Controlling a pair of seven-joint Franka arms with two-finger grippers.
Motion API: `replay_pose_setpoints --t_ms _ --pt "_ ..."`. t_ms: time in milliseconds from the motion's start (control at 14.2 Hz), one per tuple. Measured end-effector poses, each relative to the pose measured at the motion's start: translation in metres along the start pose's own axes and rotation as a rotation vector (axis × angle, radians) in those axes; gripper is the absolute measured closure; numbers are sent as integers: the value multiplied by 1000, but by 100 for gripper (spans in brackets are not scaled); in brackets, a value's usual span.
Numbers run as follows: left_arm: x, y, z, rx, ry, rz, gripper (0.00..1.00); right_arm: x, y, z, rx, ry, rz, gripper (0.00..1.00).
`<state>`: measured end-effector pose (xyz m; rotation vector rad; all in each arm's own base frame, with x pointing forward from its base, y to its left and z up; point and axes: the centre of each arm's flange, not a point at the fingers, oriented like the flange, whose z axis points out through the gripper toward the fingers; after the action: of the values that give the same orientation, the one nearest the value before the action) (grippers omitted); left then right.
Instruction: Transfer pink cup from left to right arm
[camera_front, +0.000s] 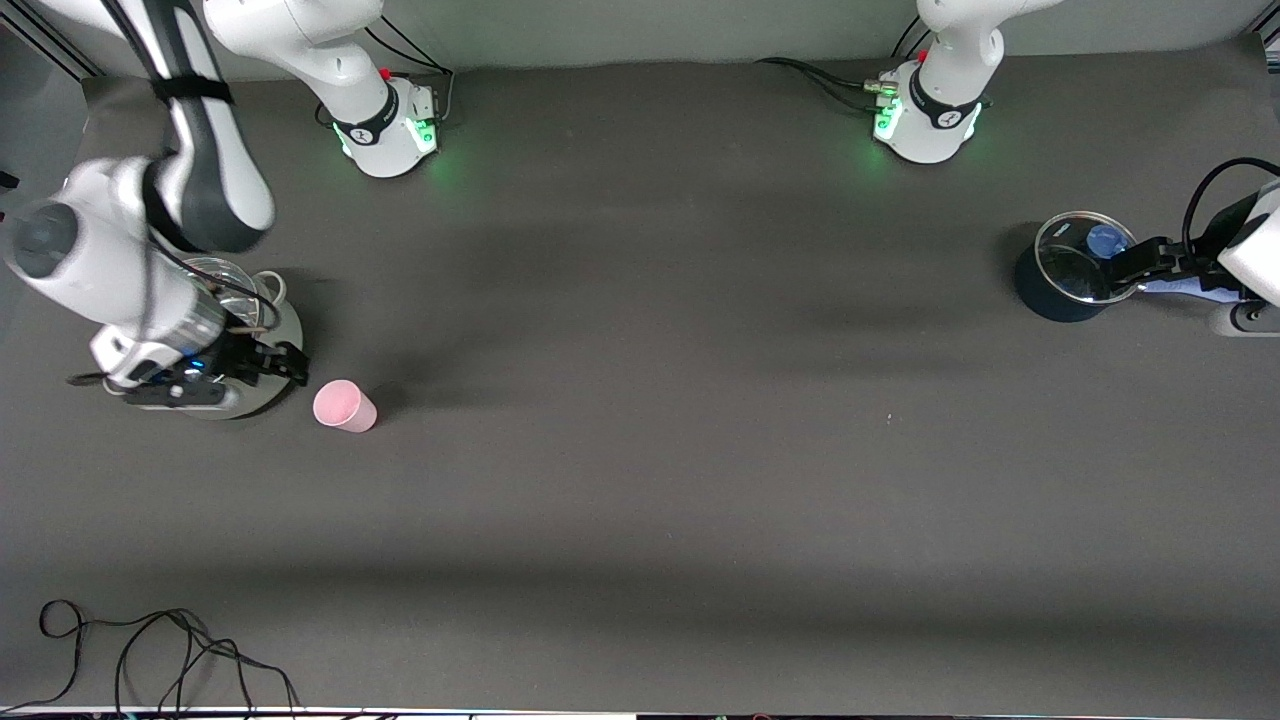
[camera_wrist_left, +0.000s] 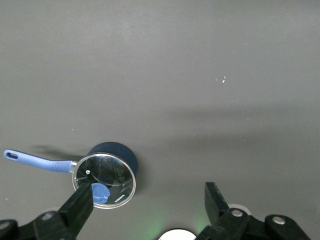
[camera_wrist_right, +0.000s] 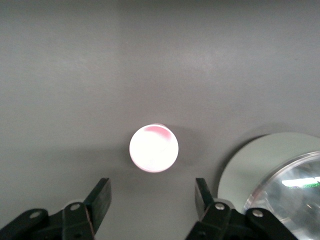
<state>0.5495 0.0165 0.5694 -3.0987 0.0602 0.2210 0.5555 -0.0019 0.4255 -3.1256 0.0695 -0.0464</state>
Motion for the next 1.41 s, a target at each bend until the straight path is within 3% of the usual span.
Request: replay_pose_setpoints --t_ms 211,423,634,1409 --pt "3 23 1 3 1 41 0 10 6 -78 7 -31 9 23" --pt "6 33 2 -12 13 55 0 10 16 -140 7 -52 24 16" --pt "9 32 -1 -32 24 50 0 5 38 -191 7 -41 64 0" --pt "23 37 1 -46 27 35 0 9 54 -190 -2 -52 96 0"
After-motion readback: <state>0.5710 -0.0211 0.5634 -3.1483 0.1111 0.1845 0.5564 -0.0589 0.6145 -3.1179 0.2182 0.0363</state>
